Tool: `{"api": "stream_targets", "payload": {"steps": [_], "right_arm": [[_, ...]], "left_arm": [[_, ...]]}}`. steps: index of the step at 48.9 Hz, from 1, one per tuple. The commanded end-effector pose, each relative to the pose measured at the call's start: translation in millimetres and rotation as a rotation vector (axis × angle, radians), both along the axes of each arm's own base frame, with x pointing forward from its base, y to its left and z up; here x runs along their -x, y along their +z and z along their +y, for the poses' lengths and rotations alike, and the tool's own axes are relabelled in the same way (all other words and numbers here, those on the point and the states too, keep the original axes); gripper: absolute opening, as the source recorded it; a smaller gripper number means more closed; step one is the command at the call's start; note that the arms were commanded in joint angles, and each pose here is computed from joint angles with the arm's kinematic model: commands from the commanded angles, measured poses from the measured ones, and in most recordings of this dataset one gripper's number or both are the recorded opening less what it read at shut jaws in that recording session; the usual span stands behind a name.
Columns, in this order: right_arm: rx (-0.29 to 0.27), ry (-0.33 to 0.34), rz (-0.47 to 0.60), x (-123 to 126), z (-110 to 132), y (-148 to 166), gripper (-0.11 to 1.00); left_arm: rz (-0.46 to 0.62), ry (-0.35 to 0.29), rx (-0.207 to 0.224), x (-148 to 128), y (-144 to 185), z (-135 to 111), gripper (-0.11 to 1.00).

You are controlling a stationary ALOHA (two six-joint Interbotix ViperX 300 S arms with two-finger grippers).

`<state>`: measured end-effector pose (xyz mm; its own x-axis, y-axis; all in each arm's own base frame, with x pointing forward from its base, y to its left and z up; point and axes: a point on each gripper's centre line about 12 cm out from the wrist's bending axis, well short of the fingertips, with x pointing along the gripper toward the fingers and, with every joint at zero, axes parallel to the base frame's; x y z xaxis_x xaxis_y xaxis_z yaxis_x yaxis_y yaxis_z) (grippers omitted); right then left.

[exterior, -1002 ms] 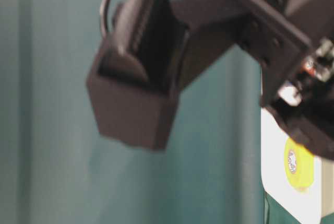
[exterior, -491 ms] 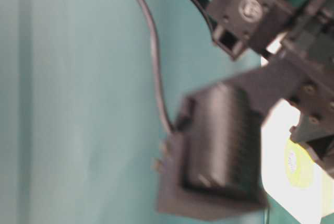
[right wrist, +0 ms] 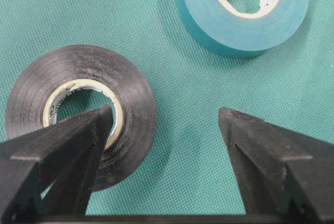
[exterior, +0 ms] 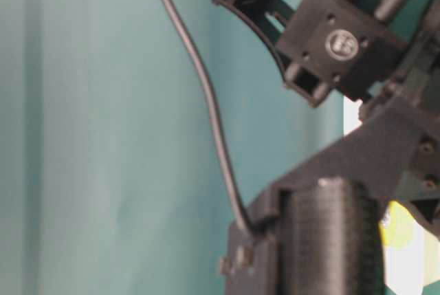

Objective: Put the tape into the white case with the right arm.
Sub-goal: 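Close the right gripper on the black roll's rim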

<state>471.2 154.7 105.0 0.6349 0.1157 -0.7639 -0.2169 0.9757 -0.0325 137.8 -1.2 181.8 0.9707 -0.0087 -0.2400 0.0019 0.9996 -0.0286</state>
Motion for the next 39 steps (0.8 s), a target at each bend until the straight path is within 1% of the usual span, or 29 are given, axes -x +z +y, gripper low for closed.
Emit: {"api": "stream_targets", "payload": {"steps": [1, 8, 16, 20, 25, 27, 36, 39], "right_arm": [[-0.015, -0.003, -0.032, -6.3, 1.6, 12.2, 0.48], [-0.021, -0.001, -0.028, -8.3, 3.8, 5.3, 0.48], [-0.023, -0.009, -0.023, -9.3, 3.9, 4.5, 0.46], [-0.020, -0.011, -0.020, -9.3, 2.8, 4.2, 0.39], [-0.013, -0.008, -0.016, -8.6, 3.1, 3.8, 0.18], [-0.014, -0.007, -0.017, -8.4, 3.9, 4.6, 0.12], [-0.015, -0.006, -0.025, -8.6, 3.9, 8.5, 0.02], [-0.018, -0.005, -0.031, -8.8, 4.1, 11.0, 0.02]], "left_arm": [[-0.006, 0.002, 0.000, -1.4, 3.2, 0.2, 0.01], [-0.005, 0.002, 0.003, -1.4, 3.0, 0.2, 0.01], [-0.006, 0.002, 0.003, -1.4, 3.2, 0.2, 0.01], [-0.006, 0.002, 0.003, -1.4, 3.2, 0.2, 0.01], [-0.005, 0.002, 0.003, -1.4, 3.0, 0.2, 0.01], [-0.006, 0.002, 0.003, -1.4, 3.2, 0.2, 0.01], [-0.005, 0.002, 0.003, -1.4, 3.0, 0.2, 0.01], [-0.005, 0.002, 0.003, -1.4, 3.0, 0.2, 0.01]]}}
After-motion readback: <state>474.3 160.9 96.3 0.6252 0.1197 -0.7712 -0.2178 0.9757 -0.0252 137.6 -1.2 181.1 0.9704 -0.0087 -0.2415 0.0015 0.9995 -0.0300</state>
